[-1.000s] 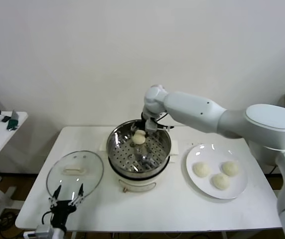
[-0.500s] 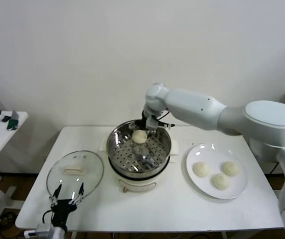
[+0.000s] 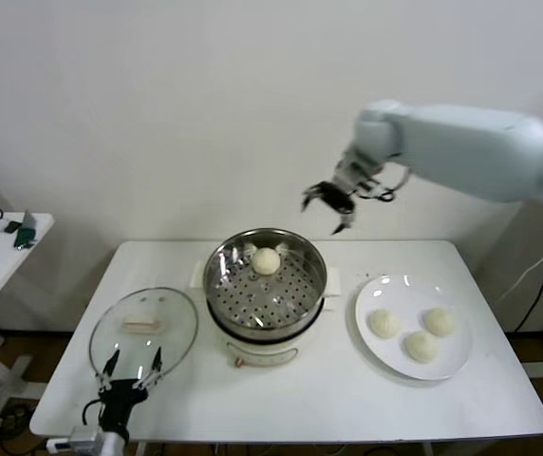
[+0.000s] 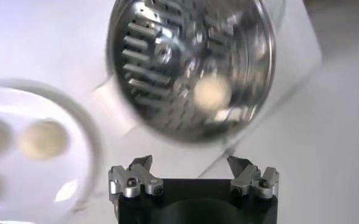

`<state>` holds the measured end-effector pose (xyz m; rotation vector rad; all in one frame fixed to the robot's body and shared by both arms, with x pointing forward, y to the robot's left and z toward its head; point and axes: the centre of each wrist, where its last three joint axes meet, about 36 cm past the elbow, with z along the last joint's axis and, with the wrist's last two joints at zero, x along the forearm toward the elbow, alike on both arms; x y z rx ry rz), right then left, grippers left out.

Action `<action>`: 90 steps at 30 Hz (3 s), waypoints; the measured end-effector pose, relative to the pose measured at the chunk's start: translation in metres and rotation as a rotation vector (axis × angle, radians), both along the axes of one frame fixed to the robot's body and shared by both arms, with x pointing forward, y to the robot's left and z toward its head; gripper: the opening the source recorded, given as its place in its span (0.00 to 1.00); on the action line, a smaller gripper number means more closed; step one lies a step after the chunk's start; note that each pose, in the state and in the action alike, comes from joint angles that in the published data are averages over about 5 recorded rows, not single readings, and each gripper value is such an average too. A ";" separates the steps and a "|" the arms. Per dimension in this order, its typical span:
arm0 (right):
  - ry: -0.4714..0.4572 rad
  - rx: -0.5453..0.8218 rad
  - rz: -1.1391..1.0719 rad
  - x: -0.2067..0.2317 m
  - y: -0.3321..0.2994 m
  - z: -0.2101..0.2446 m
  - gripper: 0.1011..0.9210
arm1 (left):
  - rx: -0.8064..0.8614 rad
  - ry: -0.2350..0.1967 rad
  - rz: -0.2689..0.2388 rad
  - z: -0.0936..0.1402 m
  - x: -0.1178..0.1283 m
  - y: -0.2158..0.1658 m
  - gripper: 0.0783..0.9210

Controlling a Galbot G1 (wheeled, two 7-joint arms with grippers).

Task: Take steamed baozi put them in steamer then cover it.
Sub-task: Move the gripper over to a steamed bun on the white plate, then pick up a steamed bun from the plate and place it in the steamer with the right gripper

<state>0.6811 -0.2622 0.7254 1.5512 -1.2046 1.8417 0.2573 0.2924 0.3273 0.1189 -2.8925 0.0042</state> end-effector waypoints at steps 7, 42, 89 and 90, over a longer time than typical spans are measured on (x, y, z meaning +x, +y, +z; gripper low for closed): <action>0.108 0.026 -0.303 -0.041 -0.059 -0.047 0.88 | -0.004 -0.008 0.004 0.001 0.002 0.001 0.88; 0.198 -0.027 -0.572 -0.053 -0.056 -0.239 0.87 | 0.002 0.009 0.016 -0.002 -0.009 0.002 0.88; 0.158 0.212 -0.484 -0.018 -0.007 -0.002 0.57 | -0.014 -0.013 0.000 0.001 0.000 -0.006 0.88; 0.160 0.227 -0.469 -0.020 0.004 0.005 0.57 | -0.014 -0.014 -0.001 0.001 0.000 -0.006 0.88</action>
